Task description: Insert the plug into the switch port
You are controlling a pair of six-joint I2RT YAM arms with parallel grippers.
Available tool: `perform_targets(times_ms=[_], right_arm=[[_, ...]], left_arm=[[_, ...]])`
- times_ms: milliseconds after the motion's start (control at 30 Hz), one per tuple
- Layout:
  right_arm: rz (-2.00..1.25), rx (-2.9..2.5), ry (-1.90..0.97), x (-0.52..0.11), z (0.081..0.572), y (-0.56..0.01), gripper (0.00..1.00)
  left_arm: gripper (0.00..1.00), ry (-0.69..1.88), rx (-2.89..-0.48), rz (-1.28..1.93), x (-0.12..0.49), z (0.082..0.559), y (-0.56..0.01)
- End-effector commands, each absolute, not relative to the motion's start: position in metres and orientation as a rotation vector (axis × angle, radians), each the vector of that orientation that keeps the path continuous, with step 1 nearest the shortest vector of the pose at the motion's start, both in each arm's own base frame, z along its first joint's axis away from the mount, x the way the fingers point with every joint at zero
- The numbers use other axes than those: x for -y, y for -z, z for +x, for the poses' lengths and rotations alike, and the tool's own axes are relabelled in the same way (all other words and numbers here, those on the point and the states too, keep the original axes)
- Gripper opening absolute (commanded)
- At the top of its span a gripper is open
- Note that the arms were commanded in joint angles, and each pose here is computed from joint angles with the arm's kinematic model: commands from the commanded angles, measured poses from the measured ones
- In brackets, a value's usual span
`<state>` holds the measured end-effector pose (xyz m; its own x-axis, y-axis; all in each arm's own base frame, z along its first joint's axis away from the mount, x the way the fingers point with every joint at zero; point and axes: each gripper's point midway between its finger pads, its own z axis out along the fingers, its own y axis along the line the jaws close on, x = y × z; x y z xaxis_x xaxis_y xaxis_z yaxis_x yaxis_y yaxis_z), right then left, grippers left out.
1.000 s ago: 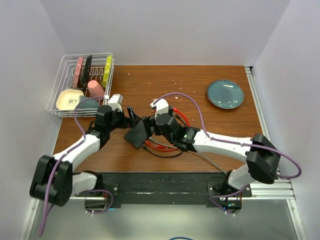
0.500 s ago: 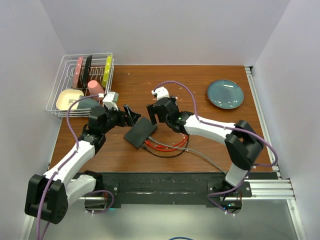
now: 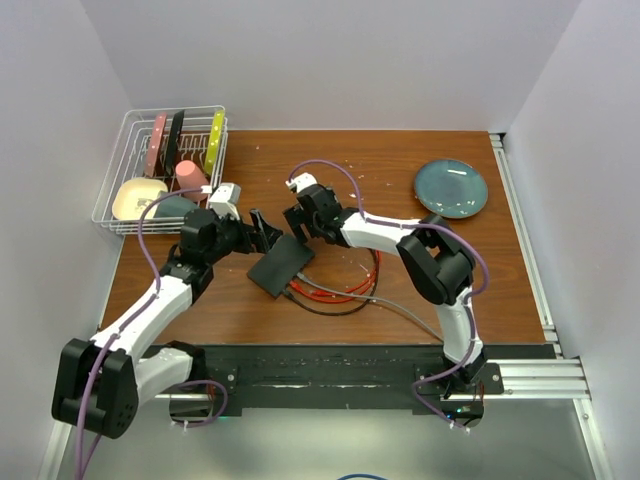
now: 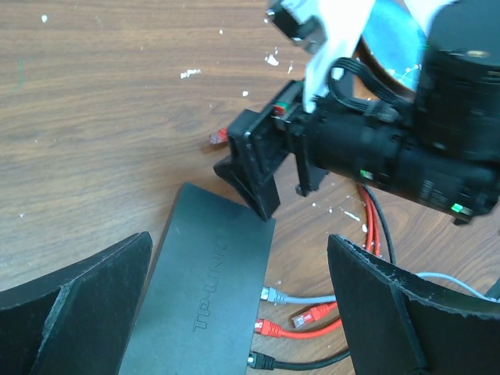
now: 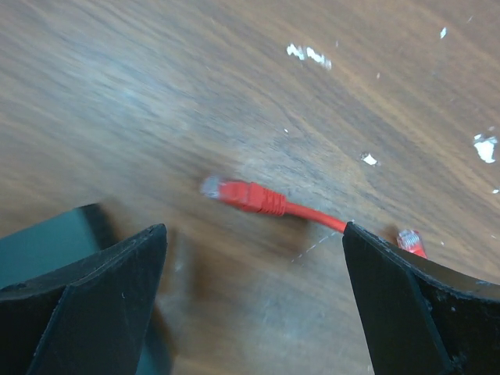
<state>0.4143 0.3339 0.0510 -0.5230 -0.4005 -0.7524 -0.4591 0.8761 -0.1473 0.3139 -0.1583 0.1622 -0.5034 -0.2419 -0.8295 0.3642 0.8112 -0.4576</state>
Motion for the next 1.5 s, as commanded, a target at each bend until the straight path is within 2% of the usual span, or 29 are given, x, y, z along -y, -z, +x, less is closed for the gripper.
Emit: perform_targets(times_ms=[0, 167, 267, 300, 467, 500, 533, 600, 633, 700, 833, 1033, 1300, 1467], right_arm=[[-0.636, -2.154, -0.097, -0.337, 0.431, -0.061, 0.98], [-0.618, -2.171, -0.088, -0.331, 0.447, -0.050, 0.98], [-0.627, -2.192, -0.109, -0.329, 0.453, -0.039, 0.92], [-0.632, -2.203, -0.111, -0.327, 0.455, -0.032, 0.76], [-0.635, -2.249, -0.150, -0.320, 0.459, -0.019, 0.50], [-0.627, -2.252, -0.153, -0.317, 0.462, -0.019, 0.43], [-0.622, -2.254, -0.149, -0.316, 0.463, -0.019, 0.28], [-0.596, -2.248, -0.129, -0.309, 0.466, -0.022, 0.17], [-0.577, -2.225, -0.121, -0.307, 0.469, -0.033, 0.07], [-0.530, -2.185, -0.078, -0.298, 0.474, -0.048, 0.01], [-0.431, -2.075, -0.025, -0.280, 0.479, -0.104, 0.00], [-0.330, -1.902, -0.025, -0.251, 0.458, -0.212, 0.00], [-0.167, -1.656, -0.105, -0.200, 0.401, -0.347, 0.00], [-0.067, -1.536, -0.059, -0.153, 0.364, -0.407, 0.00]], left_arm=[[1.00, 0.737, -1.909, 0.129, 0.161, 0.324, -0.176], [1.00, 0.733, -1.918, 0.136, 0.161, 0.325, -0.171], [1.00, 0.739, -1.921, 0.142, 0.163, 0.326, -0.169], [1.00, 0.739, -1.923, 0.144, 0.163, 0.326, -0.168], [1.00, 0.739, -1.926, 0.141, 0.163, 0.327, -0.166], [1.00, 0.739, -1.928, 0.141, 0.163, 0.327, -0.165], [1.00, 0.747, -1.929, 0.141, 0.164, 0.326, -0.165], [0.99, 0.750, -1.929, 0.141, 0.164, 0.326, -0.165], [0.99, 0.750, -1.927, 0.141, 0.164, 0.326, -0.165], [0.99, 0.750, -1.930, 0.140, 0.164, 0.326, -0.165], [0.99, 0.748, -1.917, 0.136, 0.163, 0.326, -0.170], [0.99, 0.750, -1.911, 0.139, 0.163, 0.324, -0.173], [0.99, 0.747, -1.904, 0.142, 0.162, 0.322, -0.179], [0.99, 0.747, -1.898, 0.143, 0.162, 0.320, -0.182]])
